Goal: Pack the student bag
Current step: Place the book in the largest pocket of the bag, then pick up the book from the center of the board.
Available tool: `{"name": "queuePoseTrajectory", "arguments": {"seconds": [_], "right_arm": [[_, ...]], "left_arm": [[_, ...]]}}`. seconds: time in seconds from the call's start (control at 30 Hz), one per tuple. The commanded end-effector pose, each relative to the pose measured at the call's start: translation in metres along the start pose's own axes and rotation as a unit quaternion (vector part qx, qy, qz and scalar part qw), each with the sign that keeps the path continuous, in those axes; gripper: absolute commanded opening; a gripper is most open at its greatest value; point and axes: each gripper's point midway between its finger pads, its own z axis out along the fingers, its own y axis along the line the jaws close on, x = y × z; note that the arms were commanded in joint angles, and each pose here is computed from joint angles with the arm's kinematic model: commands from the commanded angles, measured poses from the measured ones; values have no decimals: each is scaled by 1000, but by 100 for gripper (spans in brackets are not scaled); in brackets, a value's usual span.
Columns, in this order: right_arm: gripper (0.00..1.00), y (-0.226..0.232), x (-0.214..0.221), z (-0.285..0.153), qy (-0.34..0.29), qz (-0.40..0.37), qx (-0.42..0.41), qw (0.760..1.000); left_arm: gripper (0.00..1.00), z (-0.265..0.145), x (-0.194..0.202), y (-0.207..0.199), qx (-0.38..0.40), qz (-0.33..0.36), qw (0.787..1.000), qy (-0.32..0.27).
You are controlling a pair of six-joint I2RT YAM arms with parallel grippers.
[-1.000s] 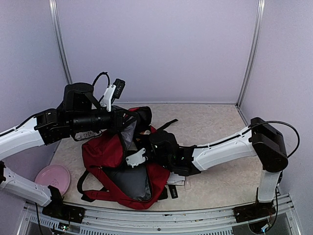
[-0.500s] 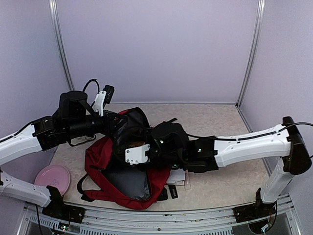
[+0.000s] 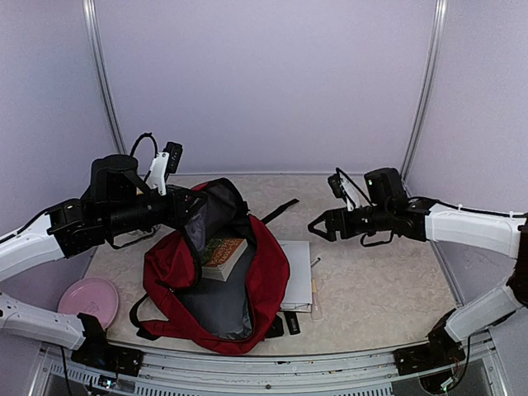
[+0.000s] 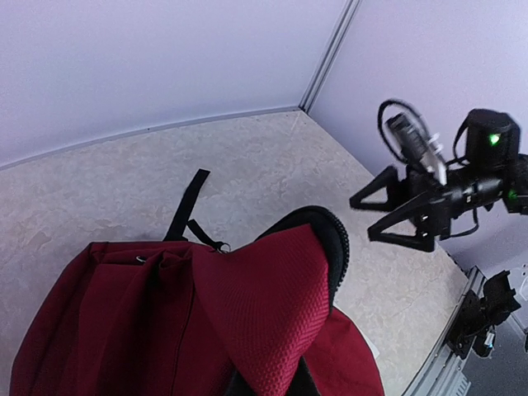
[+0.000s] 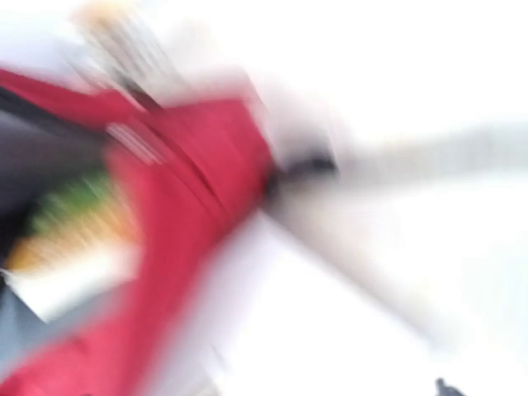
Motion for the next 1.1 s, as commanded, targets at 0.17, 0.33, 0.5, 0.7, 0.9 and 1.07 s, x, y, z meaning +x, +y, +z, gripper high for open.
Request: {"name": "queuePoseTrajectory", "arguments": {"seconds": [0.17,0.33,0.5,0.7,0.9,1.07], "right_arm": [[78,-20,98,30,123,284,-75,948],[80,-28,130,43,150,308,-73,936],[74,-32,130,60,155,307,-82,935],[74,-33,144,78,172,318,-103,927],[71,-17,133,90,166,309,-161,922],[54,-6,124,93,161,308,-192,918]], "left_arm": [[0,-7,-7,4,-5,-5,1000,-18],[0,-4,-5,5,-9,-5,1000,-16],[0,-2,-5,3,-4,-4,1000,-13],[0,-5,-7,4,-5,-5,1000,-19],[0,-3,-4,3,-3,-4,1000,-14],[0,-2,-5,2,1,-4,1000,-15]]}}
